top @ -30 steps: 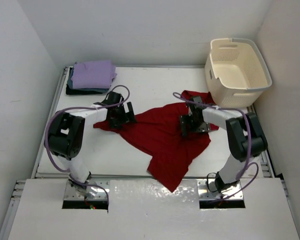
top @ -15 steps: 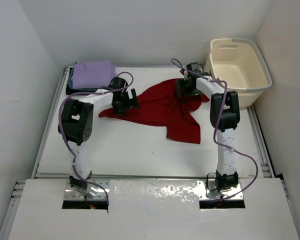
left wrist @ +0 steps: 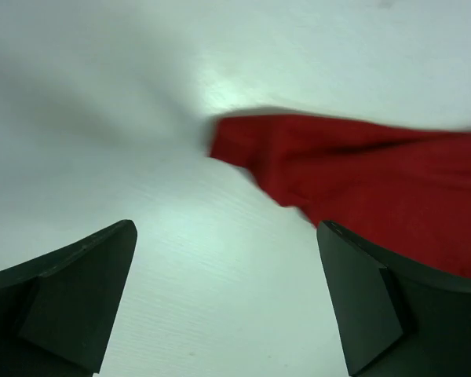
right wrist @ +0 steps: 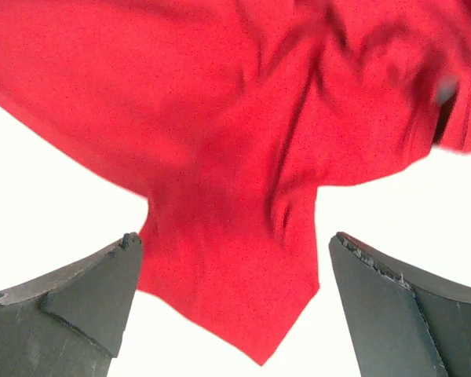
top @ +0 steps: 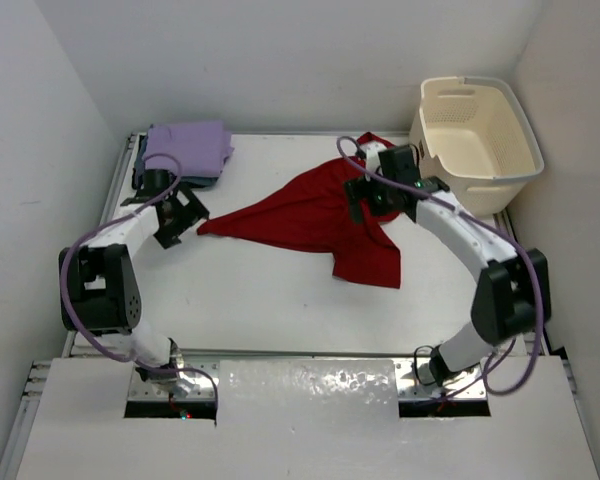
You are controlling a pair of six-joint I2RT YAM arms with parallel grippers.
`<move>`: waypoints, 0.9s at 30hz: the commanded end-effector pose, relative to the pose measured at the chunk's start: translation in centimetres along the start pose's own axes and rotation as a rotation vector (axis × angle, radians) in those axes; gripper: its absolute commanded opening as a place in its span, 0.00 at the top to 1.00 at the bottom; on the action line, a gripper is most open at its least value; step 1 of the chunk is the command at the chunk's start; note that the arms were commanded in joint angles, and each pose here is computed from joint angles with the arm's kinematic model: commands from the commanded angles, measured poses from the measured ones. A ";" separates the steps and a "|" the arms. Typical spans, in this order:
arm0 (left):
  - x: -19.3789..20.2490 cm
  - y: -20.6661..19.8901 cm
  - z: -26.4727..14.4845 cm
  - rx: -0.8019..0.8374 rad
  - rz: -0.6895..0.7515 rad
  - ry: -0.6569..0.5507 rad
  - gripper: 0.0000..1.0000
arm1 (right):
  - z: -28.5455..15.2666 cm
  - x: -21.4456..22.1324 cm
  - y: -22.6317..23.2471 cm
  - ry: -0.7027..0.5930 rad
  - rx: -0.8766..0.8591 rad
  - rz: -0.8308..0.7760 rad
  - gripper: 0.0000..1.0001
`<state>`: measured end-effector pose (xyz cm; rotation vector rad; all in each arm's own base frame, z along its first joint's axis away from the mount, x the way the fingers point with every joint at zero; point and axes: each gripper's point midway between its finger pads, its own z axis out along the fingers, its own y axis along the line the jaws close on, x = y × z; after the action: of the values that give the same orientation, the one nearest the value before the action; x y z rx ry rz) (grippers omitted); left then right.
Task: Fold and stack the t-shirts
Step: Flatten out the tshirt
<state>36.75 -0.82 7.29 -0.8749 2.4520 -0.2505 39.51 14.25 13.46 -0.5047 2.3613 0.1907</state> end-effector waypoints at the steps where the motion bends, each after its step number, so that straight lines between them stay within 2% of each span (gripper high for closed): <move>1: 0.1 1.7 1.6 0.003 -0.094 -0.004 0.00 | -0.9 3.0 0.0 -0.001 0.003 0.085 0.01; 5: -0.1 2.1 3.2 0.001 -0.111 -0.010 0.09 | -2.0 6.7 0.0 0.065 0.029 0.098 0.01; 6: -0.1 2.2 3.5 -0.002 -0.112 -0.008 0.14 | -2.2 7.3 -0.1 0.078 0.038 0.102 0.01; 8: -0.2 2.8 4.4 -0.035 -0.121 -0.014 0.18 | -2.4 8.0 -0.3 0.091 0.056 0.103 0.01; 12: -0.8 2.5 5.7 -0.007 -0.136 -0.002 0.35 | -2.8 8.9 -0.1 0.113 0.053 0.116 0.01; 17: -0.8 2.6 6.8 -0.006 -0.132 0.006 0.47 | -3.2 10.9 0.3 0.156 0.044 0.131 0.01; 19: -0.8 2.3 7.1 0.012 -0.131 0.007 0.56 | -3.5 11.5 0.3 0.170 0.050 0.133 0.01; 21: -0.8 1.9 7.3 0.031 -0.130 0.013 0.58 | -3.6 12.5 0.1 0.199 0.064 0.134 0.01; 23: -0.8 1.7 7.5 0.043 -0.130 0.017 0.70 | -3.8 13.3 -0.2 0.215 0.089 0.136 0.01; 27: -0.2 1.5 7.8 0.063 -0.118 0.038 0.71 | -3.9 14.5 -0.7 0.246 0.124 0.135 0.01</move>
<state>40.11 0.63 0.99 -1.0136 2.4006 -0.3576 27.68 8.91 6.20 -0.3650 2.6397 0.0994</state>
